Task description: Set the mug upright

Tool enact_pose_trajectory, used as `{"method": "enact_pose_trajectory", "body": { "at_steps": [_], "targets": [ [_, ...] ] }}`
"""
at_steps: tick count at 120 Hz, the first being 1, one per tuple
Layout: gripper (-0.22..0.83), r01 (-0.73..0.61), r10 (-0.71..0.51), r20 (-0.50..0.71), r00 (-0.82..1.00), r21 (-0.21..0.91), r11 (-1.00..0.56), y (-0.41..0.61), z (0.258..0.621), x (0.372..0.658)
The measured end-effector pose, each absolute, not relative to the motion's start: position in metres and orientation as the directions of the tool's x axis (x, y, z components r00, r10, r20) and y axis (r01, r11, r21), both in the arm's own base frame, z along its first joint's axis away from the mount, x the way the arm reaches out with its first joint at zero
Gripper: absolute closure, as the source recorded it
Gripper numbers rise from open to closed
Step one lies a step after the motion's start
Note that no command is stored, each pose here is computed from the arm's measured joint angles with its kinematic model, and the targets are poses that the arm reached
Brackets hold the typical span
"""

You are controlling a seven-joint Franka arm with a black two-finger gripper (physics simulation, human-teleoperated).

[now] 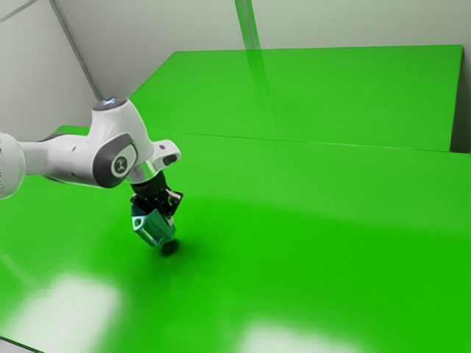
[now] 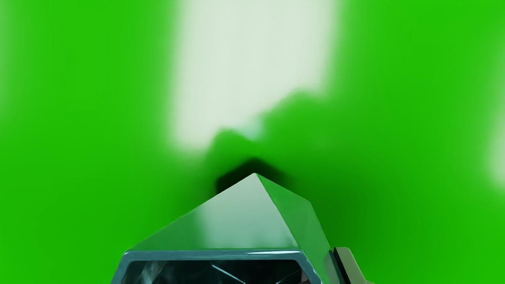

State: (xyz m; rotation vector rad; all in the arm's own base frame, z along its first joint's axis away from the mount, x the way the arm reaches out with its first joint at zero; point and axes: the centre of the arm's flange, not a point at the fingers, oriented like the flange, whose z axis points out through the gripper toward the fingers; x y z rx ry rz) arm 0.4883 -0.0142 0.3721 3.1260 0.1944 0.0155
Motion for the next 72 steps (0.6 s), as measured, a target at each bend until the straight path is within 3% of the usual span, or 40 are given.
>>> {"method": "enact_pose_trajectory", "body": {
  "at_steps": [72],
  "targets": [
    [0.79, 0.192, 0.192, -0.030, 0.981, 0.000, -0.981, -0.017, 0.337, 0.494]
  ]
}}
